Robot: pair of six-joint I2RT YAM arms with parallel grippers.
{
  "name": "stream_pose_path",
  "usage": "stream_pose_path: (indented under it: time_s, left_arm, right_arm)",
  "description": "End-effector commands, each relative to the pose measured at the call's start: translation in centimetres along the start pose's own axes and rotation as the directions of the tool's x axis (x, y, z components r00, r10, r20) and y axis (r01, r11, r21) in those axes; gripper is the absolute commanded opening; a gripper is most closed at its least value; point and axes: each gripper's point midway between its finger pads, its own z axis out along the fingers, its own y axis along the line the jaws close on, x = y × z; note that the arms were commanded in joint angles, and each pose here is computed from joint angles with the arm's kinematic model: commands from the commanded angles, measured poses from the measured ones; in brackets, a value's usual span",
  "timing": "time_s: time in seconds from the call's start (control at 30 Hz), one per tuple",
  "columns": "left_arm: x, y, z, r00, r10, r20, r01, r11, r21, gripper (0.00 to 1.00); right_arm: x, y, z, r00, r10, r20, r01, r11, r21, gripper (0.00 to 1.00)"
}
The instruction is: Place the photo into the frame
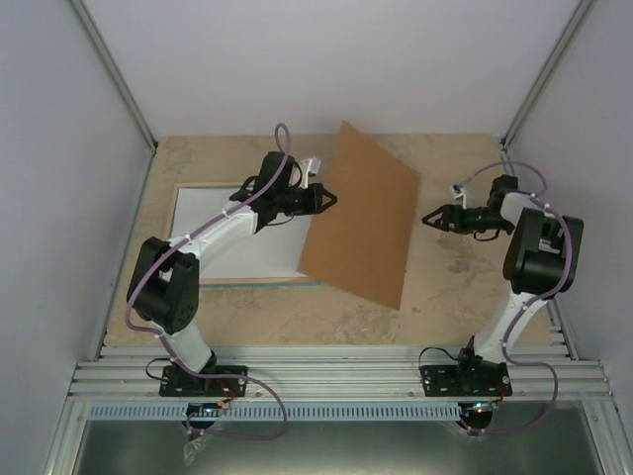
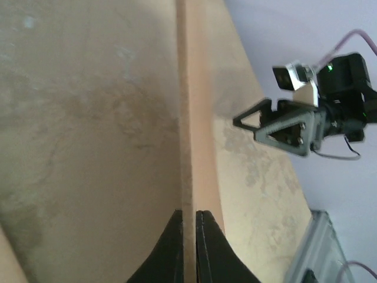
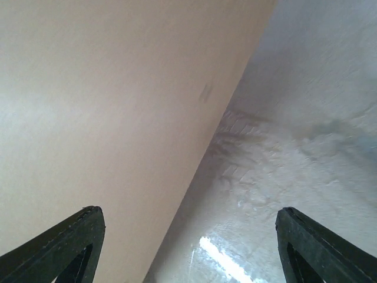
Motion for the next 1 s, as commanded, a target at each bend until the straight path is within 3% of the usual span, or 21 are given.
stream_pose_path:
  time_s: [0.0, 0.2, 0.27, 0.33, 0.47, 0.5, 0.53, 0.57, 0.63, 0.8, 0.9, 0.97]
  left_arm:
    - [-1.5, -2.2, -1.5, 0.994, 0.106, 0.03, -0.106, 0.994, 0.022, 0.0]
    - [-6.4, -6.2, -4.1, 0.947, 0.29, 0.14, -0.294, 0.956, 0.009, 0.0]
    - [-8.8, -8.4, -5.6, 0.904, 0.379, 0.196, -0.383, 0.924, -0.018, 0.0]
    - [-11.3, -10.7, -7.4, 0.831, 0.498, 0.247, -0.497, 0.865, -0.072, 0.0]
    - [-14.9, -14.5, -11.5, 0.577, 0.769, 0.275, -0.727, 0.637, -0.255, 0.0]
    - [-15.2, -15.0, -12.4, 0.475, 0.846, 0.243, -0.788, 0.531, -0.312, 0.0]
    - [-15.4, -15.0, -13.1, 0.426, 0.879, 0.217, -0.803, 0.477, -0.358, 0.0]
    - [-15.4, -15.1, -13.8, 0.319, 0.934, 0.16, -0.842, 0.357, -0.405, 0.0]
    - [-14.7, -14.4, -14.5, 0.164, 0.985, 0.056, -0.872, 0.171, -0.459, 0.0]
    - [-11.5, -12.3, -15.8, -0.204, 0.957, -0.206, -0.808, -0.283, -0.517, 0.0]
    - [-9.3, -10.4, -15.9, -0.362, 0.872, -0.328, -0.726, -0.485, -0.487, 0.0]
    - [-8.3, -9.6, -15.8, -0.426, 0.825, -0.372, -0.679, -0.563, -0.472, 0.0]
  right_arm:
    - [-1.5, 1.1, -2.2, 0.998, -0.034, 0.047, 0.034, 0.999, 0.005, 0.81]
    - [-4.9, 2.2, -6.8, 0.983, -0.001, 0.184, 0.0, 1.0, 0.007, 0.86]
    - [-6.5, 2.8, -9.3, 0.968, 0.006, 0.25, -0.008, 1.0, 0.008, 0.89]
    - [-8.3, 3.5, -12.2, 0.946, -0.001, 0.324, -0.006, 1.0, 0.02, 0.92]
    - [-10.9, 5.0, -17.4, 0.895, 0.017, 0.445, -0.03, 0.999, 0.023, 0.98]
    - [-11.2, 5.3, -18.3, 0.884, 0.035, 0.465, -0.049, 0.999, 0.018, 0.98]
    - [-11.6, 5.4, -19.0, 0.872, 0.056, 0.486, -0.081, 0.996, 0.03, 0.98]
    - [-11.9, 5.4, -19.5, 0.86, 0.084, 0.503, -0.122, 0.992, 0.044, 0.98]
    - [-12.1, 6.5, -20.0, 0.84, 0.139, 0.524, -0.167, 0.986, 0.006, 0.98]
    - [-11.5, 11.8, -20.0, 0.839, 0.234, 0.491, -0.145, 0.966, -0.214, 0.97]
    - [-10.3, 15.0, -18.0, 0.872, 0.282, 0.4, -0.152, 0.933, -0.326, 0.98]
    - [-9.4, 17.2, -16.2, 0.896, 0.278, 0.346, -0.145, 0.92, -0.363, 0.98]
